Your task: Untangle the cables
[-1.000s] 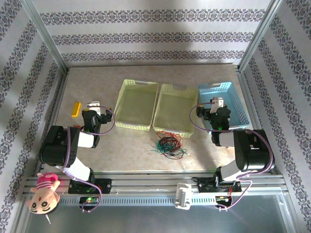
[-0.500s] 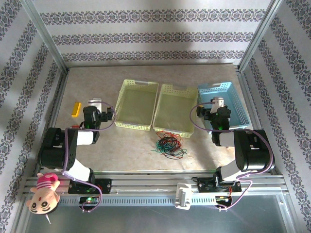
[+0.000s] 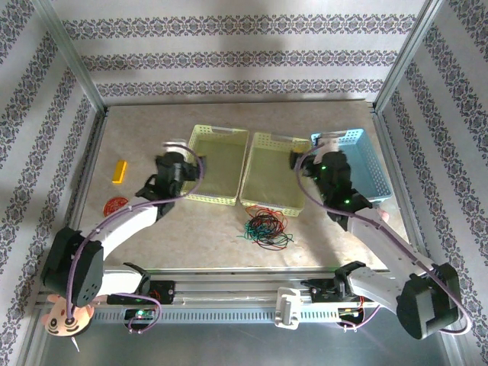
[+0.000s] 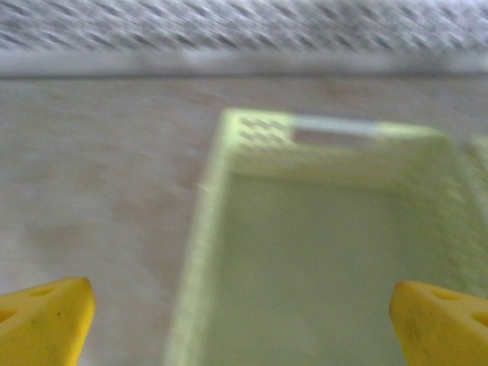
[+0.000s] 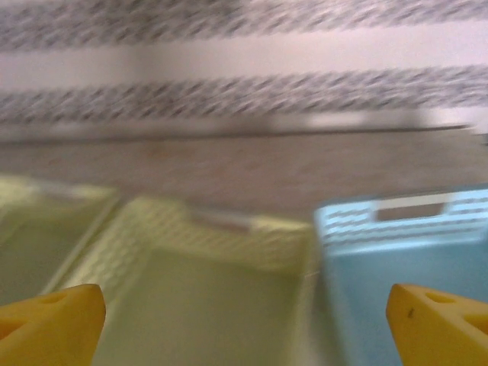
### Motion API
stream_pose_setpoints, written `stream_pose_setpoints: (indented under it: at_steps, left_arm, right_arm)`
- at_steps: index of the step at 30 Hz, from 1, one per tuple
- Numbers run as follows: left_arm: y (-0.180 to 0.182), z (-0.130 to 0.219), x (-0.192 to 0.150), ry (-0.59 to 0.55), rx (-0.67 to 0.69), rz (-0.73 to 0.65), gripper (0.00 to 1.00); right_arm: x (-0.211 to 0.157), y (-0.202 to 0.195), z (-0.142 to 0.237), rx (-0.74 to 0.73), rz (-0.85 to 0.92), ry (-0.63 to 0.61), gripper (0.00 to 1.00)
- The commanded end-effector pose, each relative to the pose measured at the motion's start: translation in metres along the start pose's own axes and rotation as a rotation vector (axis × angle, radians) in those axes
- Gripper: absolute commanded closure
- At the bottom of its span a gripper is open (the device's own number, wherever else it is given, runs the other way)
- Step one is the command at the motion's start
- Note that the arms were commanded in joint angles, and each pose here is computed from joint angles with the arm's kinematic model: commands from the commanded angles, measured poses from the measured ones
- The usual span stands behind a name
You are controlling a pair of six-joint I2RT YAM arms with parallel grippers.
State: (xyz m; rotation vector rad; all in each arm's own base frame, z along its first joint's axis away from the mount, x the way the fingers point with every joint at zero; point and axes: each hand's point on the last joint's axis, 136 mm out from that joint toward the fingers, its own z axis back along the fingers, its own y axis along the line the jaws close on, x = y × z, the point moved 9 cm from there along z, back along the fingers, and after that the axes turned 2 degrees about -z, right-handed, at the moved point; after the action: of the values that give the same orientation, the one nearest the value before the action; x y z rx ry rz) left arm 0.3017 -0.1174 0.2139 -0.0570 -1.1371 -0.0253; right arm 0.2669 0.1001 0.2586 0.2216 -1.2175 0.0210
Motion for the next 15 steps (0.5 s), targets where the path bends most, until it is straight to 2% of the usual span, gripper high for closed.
stream_pose_setpoints:
  at_steps: [1,5,9,12,15]
  left_arm:
    - [-0.035,0.011,-0.028,0.088,-0.054,0.003,0.01]
    - [-0.066,0.028,-0.038,0.085,-0.172,-0.009,0.01]
    - [-0.089,0.043,-0.045,0.113,-0.293,-0.075,0.01]
    - [-0.102,0.051,-0.054,0.161,-0.383,-0.139,0.01]
    - [-0.11,0.06,-0.062,0.208,-0.46,-0.19,0.01]
  right_arm:
    - [-0.031,0.03,0.009,0.145,0.0,0.226,0.06]
    - [-0.049,0.057,0.013,0.303,0.021,0.374,0.11]
    - [-0.068,0.064,0.019,0.368,0.057,0.497,0.17]
    - [-0.079,0.067,0.027,0.39,0.091,0.57,0.24]
    - [-0.086,0.064,0.035,0.365,0.102,0.597,0.24]
